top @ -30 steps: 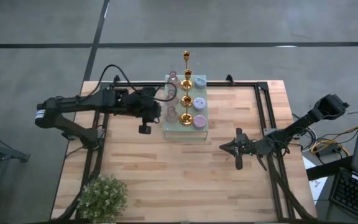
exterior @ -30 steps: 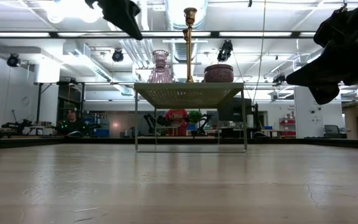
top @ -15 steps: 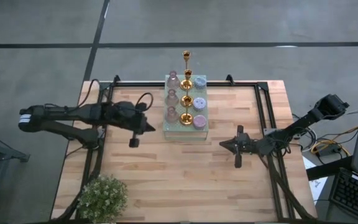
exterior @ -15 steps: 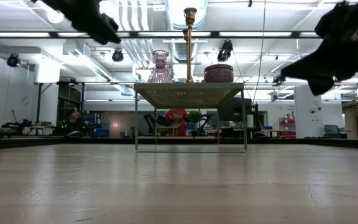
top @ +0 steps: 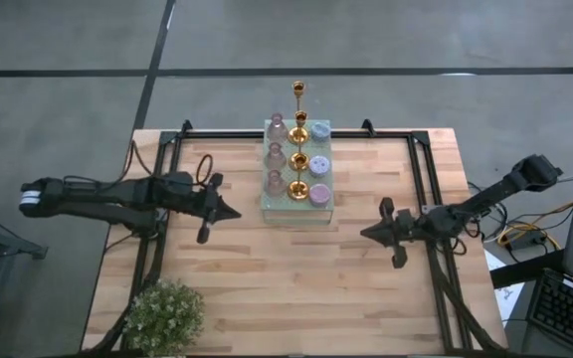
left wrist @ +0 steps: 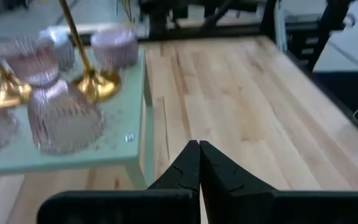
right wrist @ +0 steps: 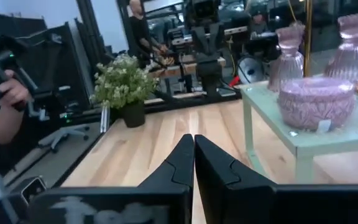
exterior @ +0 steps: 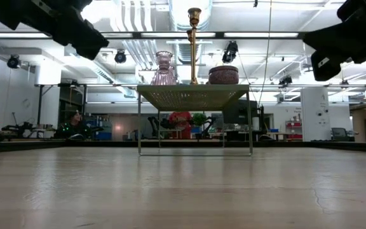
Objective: Pick & Place candle stick holders
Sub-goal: Return to Home Position
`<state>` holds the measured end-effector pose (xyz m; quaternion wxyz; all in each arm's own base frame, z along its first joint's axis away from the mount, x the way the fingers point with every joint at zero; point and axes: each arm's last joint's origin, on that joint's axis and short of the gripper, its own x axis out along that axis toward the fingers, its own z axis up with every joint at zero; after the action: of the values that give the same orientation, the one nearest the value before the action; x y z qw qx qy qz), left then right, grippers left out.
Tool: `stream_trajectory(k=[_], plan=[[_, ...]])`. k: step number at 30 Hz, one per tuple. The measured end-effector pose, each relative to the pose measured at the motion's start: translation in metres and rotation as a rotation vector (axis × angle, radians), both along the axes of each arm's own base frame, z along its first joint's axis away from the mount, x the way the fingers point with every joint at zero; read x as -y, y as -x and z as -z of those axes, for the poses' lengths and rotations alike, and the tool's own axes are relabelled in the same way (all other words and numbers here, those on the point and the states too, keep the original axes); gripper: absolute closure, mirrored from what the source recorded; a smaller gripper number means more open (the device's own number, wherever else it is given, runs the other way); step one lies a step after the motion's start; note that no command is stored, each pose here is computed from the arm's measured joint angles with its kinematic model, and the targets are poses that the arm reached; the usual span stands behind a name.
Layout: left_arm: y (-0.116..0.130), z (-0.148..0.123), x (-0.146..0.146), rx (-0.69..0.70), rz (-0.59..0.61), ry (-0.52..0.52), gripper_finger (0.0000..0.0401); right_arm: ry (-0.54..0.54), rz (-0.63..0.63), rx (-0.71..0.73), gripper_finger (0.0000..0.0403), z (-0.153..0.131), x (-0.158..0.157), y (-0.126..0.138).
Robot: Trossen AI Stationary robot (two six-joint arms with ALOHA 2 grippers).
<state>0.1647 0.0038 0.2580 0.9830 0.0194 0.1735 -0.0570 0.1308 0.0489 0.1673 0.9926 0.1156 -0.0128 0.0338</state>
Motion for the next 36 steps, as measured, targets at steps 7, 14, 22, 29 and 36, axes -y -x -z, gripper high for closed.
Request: stream_trajectory(k=[7, 14, 22, 29, 36], plan=[[0.004, 0.007, 0.0, 0.113, 0.013, -0.002, 0.0398, 0.033, 0.046, -0.004, 0.0395, -0.004, 0.014, 0.013], [0.007, 0.02, 0.0, 0.144, 0.008, -0.006, 0.0398, 0.012, 0.05, -0.007, 0.0395, -0.004, 0.021, 0.027], [0.018, 0.044, -0.002, 0.222, -0.016, -0.004, 0.0398, 0.013, 0.05, -0.001, 0.0394, -0.002, 0.024, 0.036], [0.038, 0.044, -0.008, 0.251, -0.077, 0.013, 0.0398, 0.019, 0.05, 0.008, 0.0394, -0.003, 0.024, 0.037], [0.052, 0.065, -0.006, 0.315, -0.111, 0.072, 0.0398, 0.067, 0.051, -0.009, 0.0394, -0.001, 0.024, 0.035]])
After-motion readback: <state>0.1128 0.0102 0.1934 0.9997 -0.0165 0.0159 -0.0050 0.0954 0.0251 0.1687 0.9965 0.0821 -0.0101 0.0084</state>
